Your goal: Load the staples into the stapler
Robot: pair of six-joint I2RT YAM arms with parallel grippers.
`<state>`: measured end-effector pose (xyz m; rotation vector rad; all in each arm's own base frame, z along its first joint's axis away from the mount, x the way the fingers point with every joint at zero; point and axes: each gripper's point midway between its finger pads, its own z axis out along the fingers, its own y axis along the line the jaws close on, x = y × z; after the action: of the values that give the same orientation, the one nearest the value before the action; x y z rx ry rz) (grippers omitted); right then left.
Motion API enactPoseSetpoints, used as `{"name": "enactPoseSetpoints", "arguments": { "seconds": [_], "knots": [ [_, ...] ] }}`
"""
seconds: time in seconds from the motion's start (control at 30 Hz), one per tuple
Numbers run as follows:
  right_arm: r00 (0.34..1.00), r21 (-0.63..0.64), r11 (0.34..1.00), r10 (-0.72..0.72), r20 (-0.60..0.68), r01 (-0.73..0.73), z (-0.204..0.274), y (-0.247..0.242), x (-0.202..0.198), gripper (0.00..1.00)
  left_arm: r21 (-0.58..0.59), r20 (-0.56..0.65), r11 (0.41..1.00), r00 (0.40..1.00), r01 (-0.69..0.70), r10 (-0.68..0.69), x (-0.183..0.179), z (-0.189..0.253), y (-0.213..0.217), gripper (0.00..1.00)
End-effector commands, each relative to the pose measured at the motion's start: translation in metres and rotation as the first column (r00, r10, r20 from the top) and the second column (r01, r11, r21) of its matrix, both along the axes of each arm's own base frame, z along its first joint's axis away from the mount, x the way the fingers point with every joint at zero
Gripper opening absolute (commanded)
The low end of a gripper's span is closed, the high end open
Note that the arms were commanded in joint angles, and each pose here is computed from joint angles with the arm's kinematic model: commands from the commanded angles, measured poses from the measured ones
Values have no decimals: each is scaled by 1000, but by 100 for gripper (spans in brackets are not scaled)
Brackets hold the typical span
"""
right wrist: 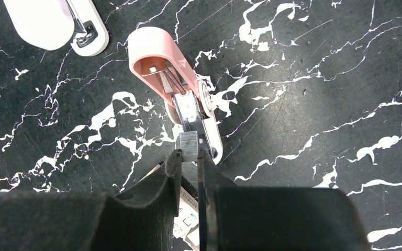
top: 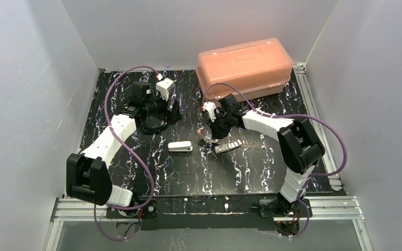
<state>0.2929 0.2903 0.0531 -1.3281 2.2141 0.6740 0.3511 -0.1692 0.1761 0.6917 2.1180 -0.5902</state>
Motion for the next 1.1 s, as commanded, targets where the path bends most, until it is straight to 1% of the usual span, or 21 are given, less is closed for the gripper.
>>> {"name": "enactPoseSetpoints", "arguments": {
  "seconds": [0.0,0.4,1.07],
  "knots": [
    [998,63,998,9,67,-13,27,9,6,14,-13,26,1000,999,18,-18,-3,10,0,95],
    [997,38,999,-11,78,8,21,7,12,14,-12,29,1000,999,18,-18,-3,11,0,95],
    [999,13,1000,-8,36,8,7,4,7,14,-10,24,1000,1000,20,-20,-4,8,0,95]
  ]
}}
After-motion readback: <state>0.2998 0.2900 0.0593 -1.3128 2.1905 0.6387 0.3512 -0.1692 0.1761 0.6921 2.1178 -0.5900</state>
